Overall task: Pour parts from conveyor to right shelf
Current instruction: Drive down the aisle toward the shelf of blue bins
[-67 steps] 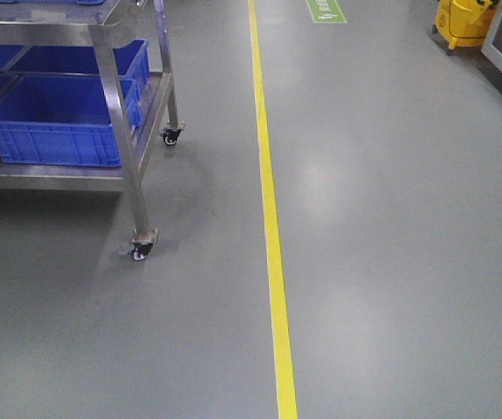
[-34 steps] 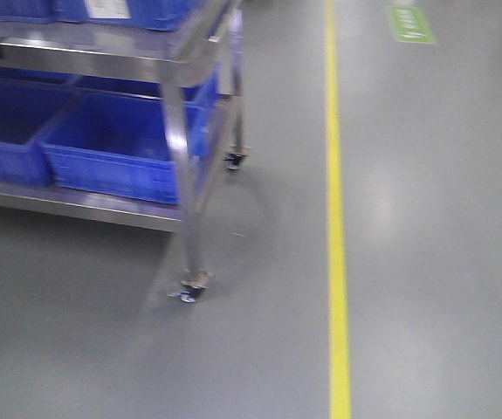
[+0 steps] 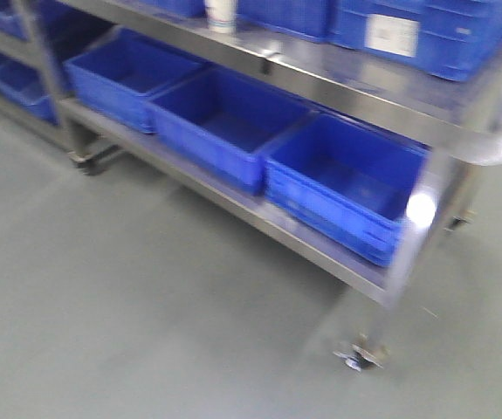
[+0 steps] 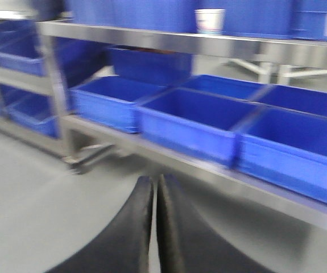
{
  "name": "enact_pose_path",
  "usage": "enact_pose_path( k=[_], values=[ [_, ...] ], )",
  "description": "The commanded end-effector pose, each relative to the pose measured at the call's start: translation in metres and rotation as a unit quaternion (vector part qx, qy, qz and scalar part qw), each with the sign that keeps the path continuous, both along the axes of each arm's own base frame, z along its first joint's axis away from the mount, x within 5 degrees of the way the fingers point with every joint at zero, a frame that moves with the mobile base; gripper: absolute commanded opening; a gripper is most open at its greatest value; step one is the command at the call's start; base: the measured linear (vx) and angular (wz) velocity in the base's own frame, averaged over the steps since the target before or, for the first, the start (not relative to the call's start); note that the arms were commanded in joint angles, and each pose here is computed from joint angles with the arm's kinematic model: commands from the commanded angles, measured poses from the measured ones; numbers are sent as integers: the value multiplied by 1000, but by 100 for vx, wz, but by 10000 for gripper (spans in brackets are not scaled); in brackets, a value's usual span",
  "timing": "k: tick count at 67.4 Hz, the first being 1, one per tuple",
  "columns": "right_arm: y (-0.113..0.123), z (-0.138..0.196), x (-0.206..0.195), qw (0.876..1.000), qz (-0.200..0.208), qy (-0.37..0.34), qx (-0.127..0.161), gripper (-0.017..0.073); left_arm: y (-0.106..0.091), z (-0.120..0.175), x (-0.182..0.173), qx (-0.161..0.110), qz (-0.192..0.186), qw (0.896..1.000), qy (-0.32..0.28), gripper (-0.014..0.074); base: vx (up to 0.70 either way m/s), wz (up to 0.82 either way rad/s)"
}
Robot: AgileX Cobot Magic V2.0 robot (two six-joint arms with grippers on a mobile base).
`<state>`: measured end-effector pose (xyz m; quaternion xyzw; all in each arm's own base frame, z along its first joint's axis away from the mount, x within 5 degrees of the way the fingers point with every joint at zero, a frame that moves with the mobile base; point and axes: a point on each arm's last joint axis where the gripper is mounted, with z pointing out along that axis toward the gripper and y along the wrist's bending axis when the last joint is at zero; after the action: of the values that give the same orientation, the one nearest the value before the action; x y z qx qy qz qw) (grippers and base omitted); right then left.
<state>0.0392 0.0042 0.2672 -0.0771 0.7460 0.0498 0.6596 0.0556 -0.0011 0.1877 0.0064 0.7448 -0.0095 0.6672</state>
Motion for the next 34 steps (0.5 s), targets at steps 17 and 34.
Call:
enact_pose_path(
  k=[17, 34],
  values=[
    [0, 15, 0, 999, 0, -50, 0, -8, 0, 13, -1, -6, -3, 999, -47, -6, 25, 91],
    [0, 15, 0, 999, 0, -50, 0, -8, 0, 13, -1, -6, -3, 999, -47, -6, 20, 93]
  ],
)
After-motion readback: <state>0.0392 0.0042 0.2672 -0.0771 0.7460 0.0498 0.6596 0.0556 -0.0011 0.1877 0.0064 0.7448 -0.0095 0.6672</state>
